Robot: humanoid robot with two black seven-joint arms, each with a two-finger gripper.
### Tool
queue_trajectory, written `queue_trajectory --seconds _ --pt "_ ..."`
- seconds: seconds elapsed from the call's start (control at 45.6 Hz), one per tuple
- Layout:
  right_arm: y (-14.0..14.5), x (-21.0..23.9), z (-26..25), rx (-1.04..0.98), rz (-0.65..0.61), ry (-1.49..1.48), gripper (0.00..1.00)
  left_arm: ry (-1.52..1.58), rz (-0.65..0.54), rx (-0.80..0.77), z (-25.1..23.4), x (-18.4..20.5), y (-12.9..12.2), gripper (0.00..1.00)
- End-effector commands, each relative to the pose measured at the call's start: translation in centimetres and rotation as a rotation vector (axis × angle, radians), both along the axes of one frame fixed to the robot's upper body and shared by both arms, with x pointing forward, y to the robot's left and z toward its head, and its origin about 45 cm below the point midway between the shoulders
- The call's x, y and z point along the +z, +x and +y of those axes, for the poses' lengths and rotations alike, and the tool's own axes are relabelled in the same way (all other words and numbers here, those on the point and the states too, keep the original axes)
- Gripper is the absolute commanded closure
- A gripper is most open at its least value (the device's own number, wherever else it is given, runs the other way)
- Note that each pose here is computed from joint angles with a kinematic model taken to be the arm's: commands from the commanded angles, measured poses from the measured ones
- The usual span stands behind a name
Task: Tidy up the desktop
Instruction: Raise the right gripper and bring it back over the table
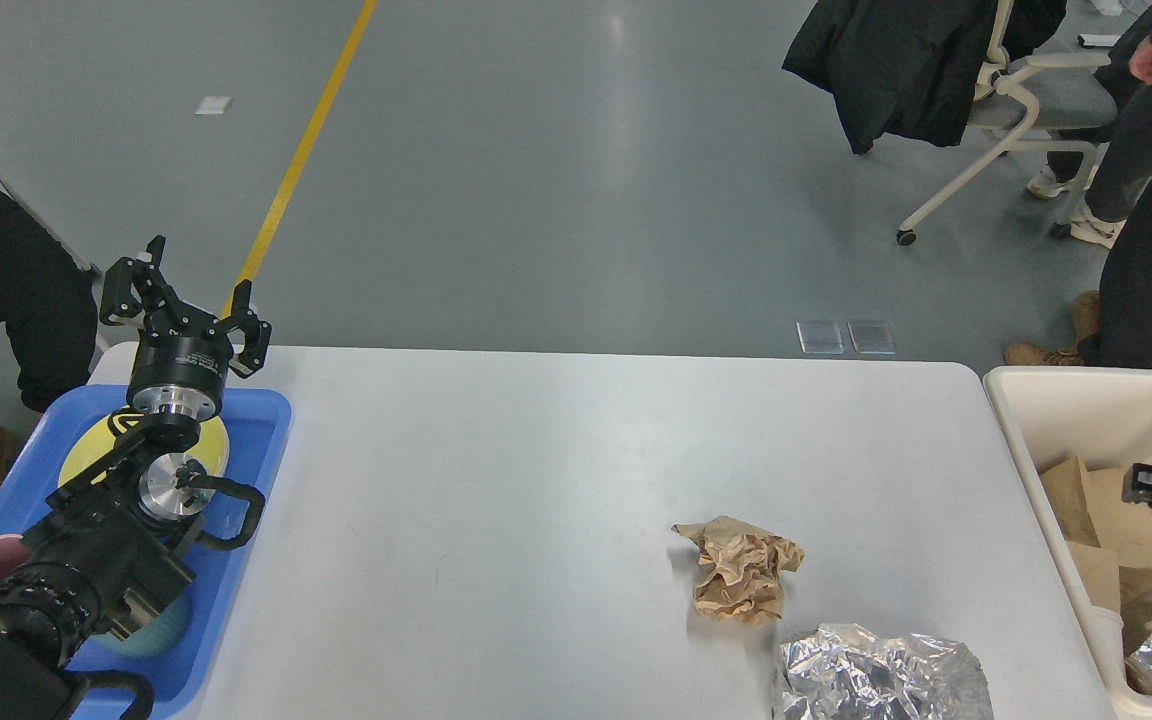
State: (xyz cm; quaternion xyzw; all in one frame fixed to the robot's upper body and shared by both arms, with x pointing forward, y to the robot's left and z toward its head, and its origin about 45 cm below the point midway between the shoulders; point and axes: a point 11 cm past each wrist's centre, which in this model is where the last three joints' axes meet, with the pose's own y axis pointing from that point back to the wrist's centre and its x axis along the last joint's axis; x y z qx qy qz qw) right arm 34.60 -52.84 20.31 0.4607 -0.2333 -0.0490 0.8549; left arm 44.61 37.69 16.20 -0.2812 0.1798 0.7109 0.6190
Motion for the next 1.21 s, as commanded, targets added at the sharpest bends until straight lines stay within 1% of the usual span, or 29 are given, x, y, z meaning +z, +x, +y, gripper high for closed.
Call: queue_trajectory --seconds 0.0,0.088,0.175,0.263,0.351,0.46,0.548,0.613,0.723,0.986,1.183 --pt "3.8 7.3 3.7 0.048 0.035 0.080 0.00 0.000 0.000 0.000 0.0 0.0 0.0 0.04" --pt "6.1 11.3 8.2 0.128 0.087 0.128 0.00 0.000 0.000 0.000 0.0 0.0 0.0 0.04" --pt "7.7 14.5 13.4 0.233 0.143 0.142 0.00 0.000 0.000 0.000 0.0 0.0 0.0 0.04" --pt "9.1 17.3 18.8 0.355 0.123 0.120 0.00 0.000 0.000 0.000 0.0 0.0 0.0 0.04" --pt "8.7 18.0 22.6 0.443 0.149 0.127 0.00 0.000 0.000 0.000 0.0 0.0 0.0 0.04" --pt "7.4 17.0 27.0 0.541 0.201 0.192 0.00 0.000 0.000 0.000 0.0 0.0 0.0 0.04" --pt "7.1 16.9 30.6 0.621 0.198 0.270 0.00 0.000 0.000 0.000 0.0 0.0 0.0 0.04" --pt "7.0 17.0 32.4 0.656 0.190 0.305 0.00 0.000 0.000 0.000 0.0 0.0 0.0 0.04" --pt "7.1 17.3 33.3 0.677 0.180 0.321 0.00 0.000 0.000 0.000 0.0 0.0 0.0 0.04" --pt "7.2 17.6 32.5 0.660 0.170 0.320 0.00 0.000 -0.001 0.000 0.0 0.1 0.0 0.04" --pt "7.2 17.1 28.3 0.565 0.163 0.329 0.00 0.000 0.000 0.000 0.0 0.0 0.0 0.04"
